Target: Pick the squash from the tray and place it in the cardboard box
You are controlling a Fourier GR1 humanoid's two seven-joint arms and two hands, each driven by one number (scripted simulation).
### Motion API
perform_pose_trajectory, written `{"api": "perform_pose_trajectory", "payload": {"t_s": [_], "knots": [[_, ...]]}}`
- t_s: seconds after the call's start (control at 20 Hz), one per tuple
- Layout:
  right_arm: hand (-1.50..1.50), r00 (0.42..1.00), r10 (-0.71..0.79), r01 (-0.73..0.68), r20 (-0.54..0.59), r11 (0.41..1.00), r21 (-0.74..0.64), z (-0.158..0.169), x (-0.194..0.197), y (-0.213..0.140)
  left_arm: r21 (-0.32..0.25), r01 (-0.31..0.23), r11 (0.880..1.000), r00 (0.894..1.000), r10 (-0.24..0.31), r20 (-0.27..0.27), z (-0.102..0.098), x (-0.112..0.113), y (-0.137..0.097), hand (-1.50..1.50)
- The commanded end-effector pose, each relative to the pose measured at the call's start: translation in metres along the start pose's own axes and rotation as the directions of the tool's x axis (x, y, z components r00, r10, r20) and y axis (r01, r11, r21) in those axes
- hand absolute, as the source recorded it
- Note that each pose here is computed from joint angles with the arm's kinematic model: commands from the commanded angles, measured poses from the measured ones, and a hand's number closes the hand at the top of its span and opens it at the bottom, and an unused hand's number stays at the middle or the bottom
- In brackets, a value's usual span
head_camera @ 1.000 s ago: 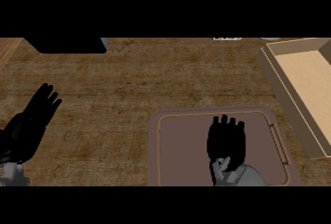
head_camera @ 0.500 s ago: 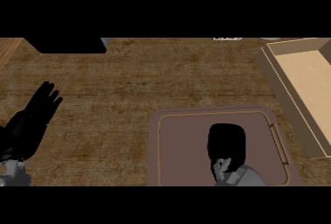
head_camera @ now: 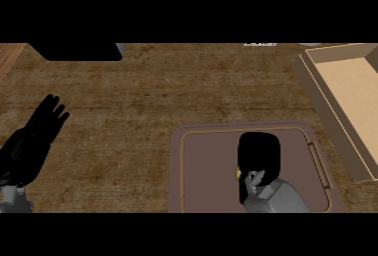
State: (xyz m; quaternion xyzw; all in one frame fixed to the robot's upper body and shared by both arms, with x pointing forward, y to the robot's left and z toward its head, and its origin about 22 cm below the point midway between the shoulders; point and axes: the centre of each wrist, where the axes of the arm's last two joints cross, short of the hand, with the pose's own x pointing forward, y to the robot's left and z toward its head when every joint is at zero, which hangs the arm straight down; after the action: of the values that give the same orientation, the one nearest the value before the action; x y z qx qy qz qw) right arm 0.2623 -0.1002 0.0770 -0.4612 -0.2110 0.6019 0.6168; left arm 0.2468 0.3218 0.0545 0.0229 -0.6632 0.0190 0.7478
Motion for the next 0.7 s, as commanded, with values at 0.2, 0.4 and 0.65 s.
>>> {"api": "perform_pose_trajectory", "payload": {"t_s": [0.2, 0.4, 0.65], "knots": [[1.5, 0.864, -0.504, 0.503, 0.006, 0.862, -0.063, -0.076, -0.076, -0.049, -0.025, -0.015, 1.0, 1.0, 0.016, 0.017, -0.004, 0.002, -0.012, 0.0], [1.5, 0.874, -0.486, 0.476, -0.011, 0.861, -0.177, -0.117, -0.089, -0.069, -0.03, -0.001, 1.0, 1.0, 0.001, 0.008, -0.006, -0.006, -0.013, 0.0], [1.5, 0.874, -0.483, 0.472, 0.046, 0.823, -0.316, -0.112, -0.07, -0.108, -0.026, 0.006, 1.0, 1.0, -0.006, -0.005, -0.007, 0.008, -0.016, 0.0]]}}
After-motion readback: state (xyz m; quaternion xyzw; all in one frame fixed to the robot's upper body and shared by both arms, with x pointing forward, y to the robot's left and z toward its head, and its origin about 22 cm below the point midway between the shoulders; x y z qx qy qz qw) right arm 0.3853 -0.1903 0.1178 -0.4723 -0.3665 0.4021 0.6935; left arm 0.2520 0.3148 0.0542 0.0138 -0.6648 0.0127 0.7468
